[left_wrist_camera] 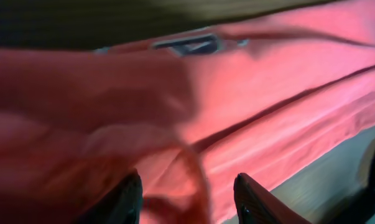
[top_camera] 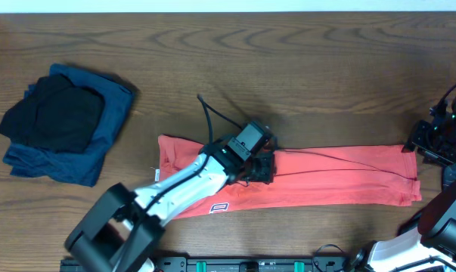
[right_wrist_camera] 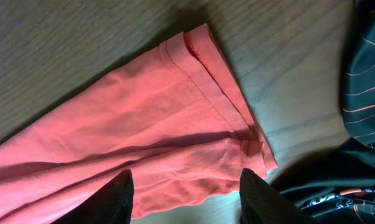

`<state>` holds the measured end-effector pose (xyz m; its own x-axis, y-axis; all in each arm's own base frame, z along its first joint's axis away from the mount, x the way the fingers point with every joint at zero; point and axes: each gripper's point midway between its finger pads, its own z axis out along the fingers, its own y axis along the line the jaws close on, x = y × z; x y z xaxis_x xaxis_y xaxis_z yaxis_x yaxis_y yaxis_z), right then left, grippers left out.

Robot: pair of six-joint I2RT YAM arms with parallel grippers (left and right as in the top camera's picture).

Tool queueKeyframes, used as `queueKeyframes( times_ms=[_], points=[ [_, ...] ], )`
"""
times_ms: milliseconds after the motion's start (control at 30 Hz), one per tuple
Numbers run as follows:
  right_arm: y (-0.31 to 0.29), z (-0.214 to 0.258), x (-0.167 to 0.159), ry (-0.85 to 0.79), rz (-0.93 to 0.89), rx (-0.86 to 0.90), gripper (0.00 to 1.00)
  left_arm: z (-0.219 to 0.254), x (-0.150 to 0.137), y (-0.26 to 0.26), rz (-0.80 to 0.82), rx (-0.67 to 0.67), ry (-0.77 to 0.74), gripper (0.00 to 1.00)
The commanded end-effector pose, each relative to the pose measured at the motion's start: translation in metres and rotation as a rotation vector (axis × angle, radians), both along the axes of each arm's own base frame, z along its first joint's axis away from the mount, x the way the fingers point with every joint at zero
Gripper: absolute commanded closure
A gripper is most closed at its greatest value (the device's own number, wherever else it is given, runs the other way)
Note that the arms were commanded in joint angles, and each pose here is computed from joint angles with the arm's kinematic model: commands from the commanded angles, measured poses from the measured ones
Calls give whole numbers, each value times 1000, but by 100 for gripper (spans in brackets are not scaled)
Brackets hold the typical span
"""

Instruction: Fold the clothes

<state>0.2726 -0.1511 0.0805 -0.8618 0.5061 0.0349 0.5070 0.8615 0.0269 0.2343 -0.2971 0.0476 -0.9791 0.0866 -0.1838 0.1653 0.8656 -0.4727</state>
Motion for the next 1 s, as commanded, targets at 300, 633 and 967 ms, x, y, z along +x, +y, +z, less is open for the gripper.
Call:
queueKeyframes(
  times_ms=[300, 633, 967],
  points=[
    [0, 6, 0, -6, 1, 1, 45, 52, 39, 132, 296, 230, -128, 69],
    [10, -20, -21, 55, 62, 36, 36, -26, 0, 134, 289, 256, 228, 69],
    [4, -52, -36, 47, 71, 33, 36, -62, 3, 138, 345, 258, 339, 68]
  ],
)
